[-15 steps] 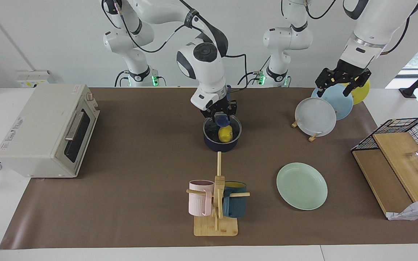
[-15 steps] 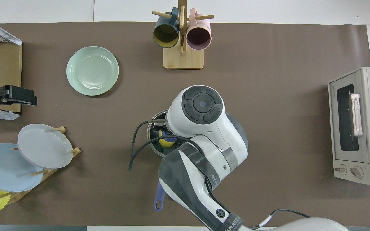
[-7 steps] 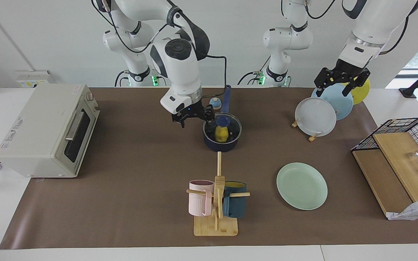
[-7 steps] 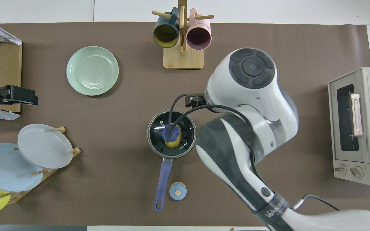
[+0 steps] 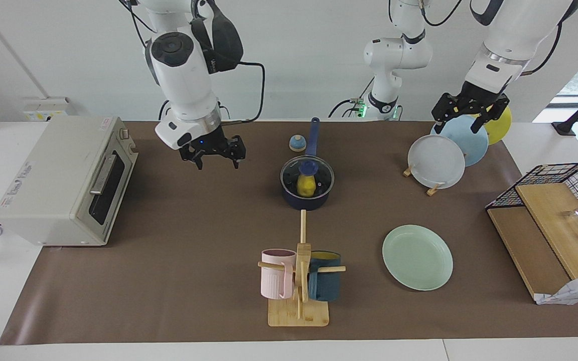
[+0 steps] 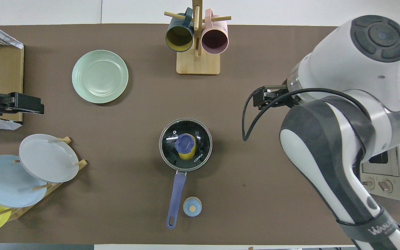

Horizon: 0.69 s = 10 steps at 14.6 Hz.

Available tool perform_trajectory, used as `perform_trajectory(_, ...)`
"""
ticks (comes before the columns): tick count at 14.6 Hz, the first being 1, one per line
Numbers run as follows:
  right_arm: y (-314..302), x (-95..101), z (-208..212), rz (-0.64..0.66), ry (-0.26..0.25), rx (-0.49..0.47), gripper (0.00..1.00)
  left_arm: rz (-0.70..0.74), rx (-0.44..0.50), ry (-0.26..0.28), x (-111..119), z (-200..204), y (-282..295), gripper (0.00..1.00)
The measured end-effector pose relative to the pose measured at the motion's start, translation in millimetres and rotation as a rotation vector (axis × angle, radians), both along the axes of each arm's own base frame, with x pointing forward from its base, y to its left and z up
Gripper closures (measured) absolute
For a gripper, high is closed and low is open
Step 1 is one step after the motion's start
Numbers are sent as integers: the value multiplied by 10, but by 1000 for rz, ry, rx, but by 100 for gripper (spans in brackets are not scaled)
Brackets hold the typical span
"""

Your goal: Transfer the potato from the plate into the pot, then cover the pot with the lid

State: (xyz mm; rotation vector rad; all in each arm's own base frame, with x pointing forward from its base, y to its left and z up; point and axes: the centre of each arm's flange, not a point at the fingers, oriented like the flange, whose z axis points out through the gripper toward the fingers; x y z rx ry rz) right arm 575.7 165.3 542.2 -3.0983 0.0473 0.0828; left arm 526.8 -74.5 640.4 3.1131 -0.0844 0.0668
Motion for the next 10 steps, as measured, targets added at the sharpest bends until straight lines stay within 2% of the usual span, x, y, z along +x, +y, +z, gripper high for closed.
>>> perform_trajectory(2, -478, 9, 150, -3, 2, -6, 0, -1, 0, -1, 1, 1, -3, 0)
perform_trajectory(7, -1322, -136, 495, 11, 21, -38, 0, -22, 1, 2, 33, -53, 7, 0)
perform_trajectory(10, -1660, -187, 447, 11, 72, -36, 0, -19, 2, 4, 65, -76, 118, 0)
